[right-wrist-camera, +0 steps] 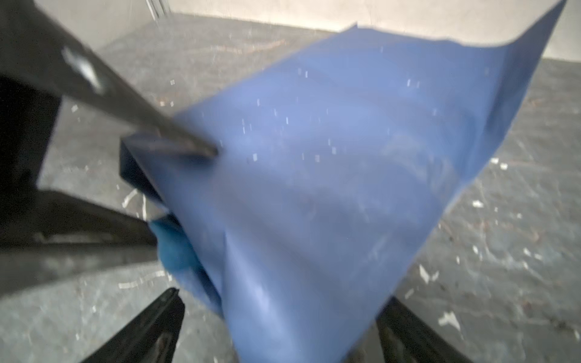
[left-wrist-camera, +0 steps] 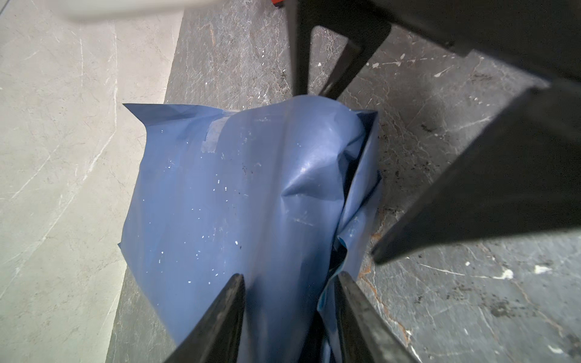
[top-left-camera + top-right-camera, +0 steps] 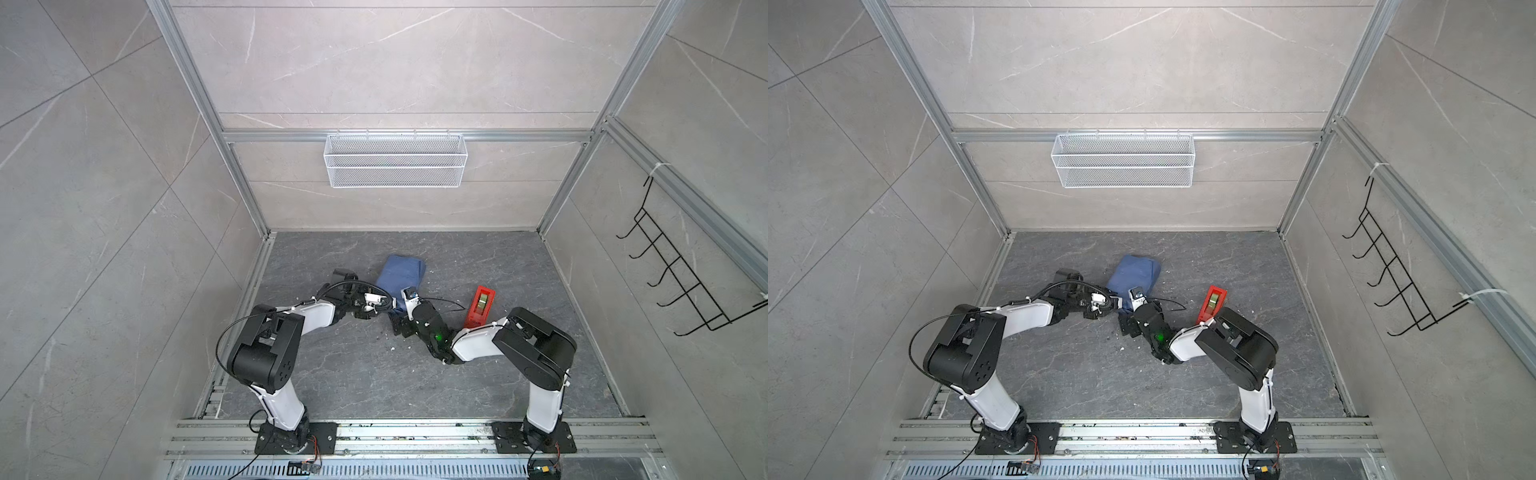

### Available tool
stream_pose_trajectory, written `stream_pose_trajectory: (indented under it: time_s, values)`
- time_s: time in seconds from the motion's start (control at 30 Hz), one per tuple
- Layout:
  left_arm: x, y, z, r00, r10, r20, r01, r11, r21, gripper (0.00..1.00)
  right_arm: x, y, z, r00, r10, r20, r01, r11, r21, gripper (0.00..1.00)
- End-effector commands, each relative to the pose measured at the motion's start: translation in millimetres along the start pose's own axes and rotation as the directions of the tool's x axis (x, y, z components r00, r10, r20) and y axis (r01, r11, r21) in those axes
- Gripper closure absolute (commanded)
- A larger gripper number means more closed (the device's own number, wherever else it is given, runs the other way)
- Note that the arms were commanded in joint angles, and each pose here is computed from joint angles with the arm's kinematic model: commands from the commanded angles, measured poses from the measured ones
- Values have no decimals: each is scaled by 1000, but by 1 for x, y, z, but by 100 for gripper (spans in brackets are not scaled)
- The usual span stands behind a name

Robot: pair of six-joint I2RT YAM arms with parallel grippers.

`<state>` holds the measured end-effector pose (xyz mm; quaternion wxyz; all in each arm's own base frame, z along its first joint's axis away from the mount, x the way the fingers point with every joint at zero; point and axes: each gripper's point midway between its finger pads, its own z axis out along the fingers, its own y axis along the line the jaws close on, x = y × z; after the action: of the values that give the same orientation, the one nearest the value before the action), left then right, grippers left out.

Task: Wrap a gift box in wrapping paper
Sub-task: Fifth fold the wrapping paper around the gift box.

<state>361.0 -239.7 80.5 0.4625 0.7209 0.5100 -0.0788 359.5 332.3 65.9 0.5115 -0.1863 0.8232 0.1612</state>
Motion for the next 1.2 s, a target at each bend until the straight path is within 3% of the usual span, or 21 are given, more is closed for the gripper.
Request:
stream_pose_trajectory:
  time_s: [0.0, 0.1, 0.33, 0.47, 0.6, 0.63, 0.8, 1.03, 1.17]
  values:
    - [6, -12, 6, 999, -42, -20, 43, 998, 49, 51, 1, -9, 9, 1000, 28, 3, -28, 998, 53, 6]
    - [9, -10, 8, 998, -45, -35, 47, 998, 45, 51, 0, -15, 7, 998, 57, -5, -56, 997, 61, 9]
    - [13, -11, 12, 998, -41, -45, 42, 998, 40, 51, -17, -18, -44, 997, 56, -52, -60, 995, -74, 12]
    - [10, -9, 8, 999, -23, -39, 24, 999, 32, 51, -50, -19, -54, 991, 93, -93, -108, 977, -183, 25]
    - [10, -6, 9, 999, -17, -43, 18, 1000, 23, 51, -85, -20, -23, 978, 103, -179, -151, 949, -279, 52]
    - [9, -5, 8, 999, -26, -41, 26, 999, 20, 51, -92, -27, -11, 971, 123, -207, -177, 947, -268, 55]
    - [9, -8, 10, 999, -8, -42, 10, 1000, 28, 51, -104, -41, 44, 929, 156, -336, -256, 925, -279, 55]
    - [9, -8, 11, 999, -6, -39, 7, 1000, 30, 51, -69, -66, 93, 867, 195, -458, -313, 929, -196, 52]
    - [5, -6, 9, 999, -7, -34, 8, 1000, 23, 49, -44, -64, 102, 819, 210, -534, -366, 908, -203, 52]
